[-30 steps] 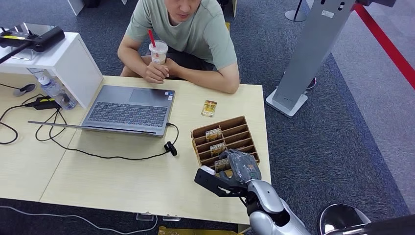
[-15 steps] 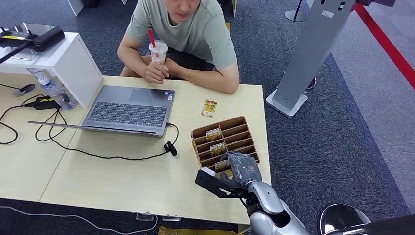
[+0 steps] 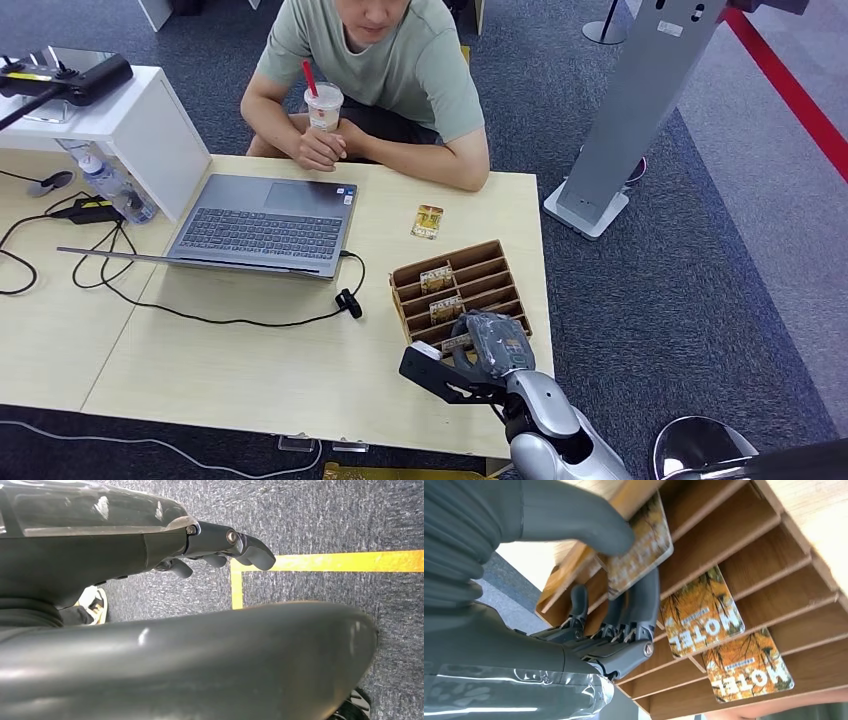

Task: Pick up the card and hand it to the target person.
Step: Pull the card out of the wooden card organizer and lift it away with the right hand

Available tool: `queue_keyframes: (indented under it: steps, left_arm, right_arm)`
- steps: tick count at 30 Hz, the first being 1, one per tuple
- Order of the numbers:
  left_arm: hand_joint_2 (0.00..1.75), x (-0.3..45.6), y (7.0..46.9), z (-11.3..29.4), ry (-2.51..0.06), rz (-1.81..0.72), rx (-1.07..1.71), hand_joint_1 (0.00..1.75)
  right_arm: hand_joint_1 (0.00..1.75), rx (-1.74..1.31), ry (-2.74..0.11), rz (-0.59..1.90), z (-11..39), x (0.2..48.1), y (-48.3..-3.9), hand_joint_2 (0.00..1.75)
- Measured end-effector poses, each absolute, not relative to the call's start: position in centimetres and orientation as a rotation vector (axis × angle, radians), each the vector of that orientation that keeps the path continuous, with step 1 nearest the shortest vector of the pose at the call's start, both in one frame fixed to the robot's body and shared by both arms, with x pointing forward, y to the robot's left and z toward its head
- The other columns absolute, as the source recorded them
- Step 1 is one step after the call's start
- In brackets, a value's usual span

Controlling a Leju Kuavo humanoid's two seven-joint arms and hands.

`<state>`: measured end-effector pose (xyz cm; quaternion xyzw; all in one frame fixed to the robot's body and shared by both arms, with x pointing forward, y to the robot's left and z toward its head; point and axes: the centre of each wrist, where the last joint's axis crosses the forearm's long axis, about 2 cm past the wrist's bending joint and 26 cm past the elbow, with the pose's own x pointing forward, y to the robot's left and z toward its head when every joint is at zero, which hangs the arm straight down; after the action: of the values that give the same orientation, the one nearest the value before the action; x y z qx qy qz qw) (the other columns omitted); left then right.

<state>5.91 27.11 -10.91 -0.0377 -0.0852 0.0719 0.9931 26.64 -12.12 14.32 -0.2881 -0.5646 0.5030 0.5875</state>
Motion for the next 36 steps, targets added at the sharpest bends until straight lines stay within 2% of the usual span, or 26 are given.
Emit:
queue_keyframes:
  steps: [7,30,36]
  left_arm:
    - [0.0,5.9,27.1,-10.9,-0.171,0.144,-0.076,0.0]
    - [0.0,5.9,27.1,-10.9,-0.169,0.146,-0.073,0.0]
    - [0.0,5.9,27.1,-10.9,-0.169,0.147,-0.073,0.0]
  right_arm:
    - [1.3,-0.671,-1.314,1.173,14.2,26.6,-12.1,1.75]
    - [1.27,-0.677,-1.345,1.172,14.1,26.8,-11.8,1.75]
    - [1.27,-0.723,-1.422,1.159,15.6,27.7,-11.6,1.75]
